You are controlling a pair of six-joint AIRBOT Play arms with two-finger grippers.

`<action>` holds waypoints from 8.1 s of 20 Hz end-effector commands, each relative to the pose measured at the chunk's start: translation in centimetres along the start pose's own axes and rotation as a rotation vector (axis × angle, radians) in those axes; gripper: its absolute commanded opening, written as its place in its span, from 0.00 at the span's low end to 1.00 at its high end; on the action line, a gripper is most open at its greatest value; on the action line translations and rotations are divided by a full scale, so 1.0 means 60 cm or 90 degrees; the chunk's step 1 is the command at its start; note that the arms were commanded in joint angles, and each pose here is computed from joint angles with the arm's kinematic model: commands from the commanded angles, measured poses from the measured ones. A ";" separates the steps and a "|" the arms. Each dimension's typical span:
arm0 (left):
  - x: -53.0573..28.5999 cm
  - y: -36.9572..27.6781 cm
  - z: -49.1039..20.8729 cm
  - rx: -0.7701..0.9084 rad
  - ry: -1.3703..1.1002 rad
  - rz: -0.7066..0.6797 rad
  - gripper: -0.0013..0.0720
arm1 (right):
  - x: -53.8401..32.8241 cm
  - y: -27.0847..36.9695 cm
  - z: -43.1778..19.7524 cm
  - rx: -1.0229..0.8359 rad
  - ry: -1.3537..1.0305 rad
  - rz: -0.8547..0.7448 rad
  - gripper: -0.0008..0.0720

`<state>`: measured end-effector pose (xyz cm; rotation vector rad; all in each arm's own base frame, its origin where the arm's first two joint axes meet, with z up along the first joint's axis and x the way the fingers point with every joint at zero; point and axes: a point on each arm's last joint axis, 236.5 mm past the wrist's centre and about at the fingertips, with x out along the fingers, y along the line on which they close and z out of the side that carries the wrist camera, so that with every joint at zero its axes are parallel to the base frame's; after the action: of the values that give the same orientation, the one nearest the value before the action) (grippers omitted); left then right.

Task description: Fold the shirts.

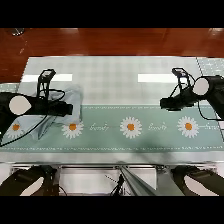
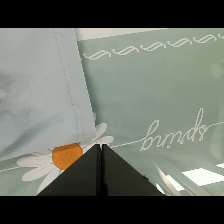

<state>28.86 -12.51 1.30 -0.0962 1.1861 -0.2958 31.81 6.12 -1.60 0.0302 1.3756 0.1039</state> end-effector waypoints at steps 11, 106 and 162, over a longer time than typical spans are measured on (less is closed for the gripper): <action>0.001 0.000 -0.001 0.001 0.001 0.000 0.05 | 0.000 0.001 0.000 -0.001 0.001 0.000 0.04; 0.072 -0.083 -0.282 -0.414 0.118 -0.383 0.96 | 0.048 0.039 -0.143 0.262 -0.020 0.272 0.87; -0.766 -0.222 0.053 0.211 -0.586 -0.153 0.05 | -0.811 0.163 -0.133 -0.234 -0.667 0.207 0.04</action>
<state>13.42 -11.53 49.60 -0.0650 0.0904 -0.5207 13.25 9.45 48.14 -0.0120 0.1743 0.4643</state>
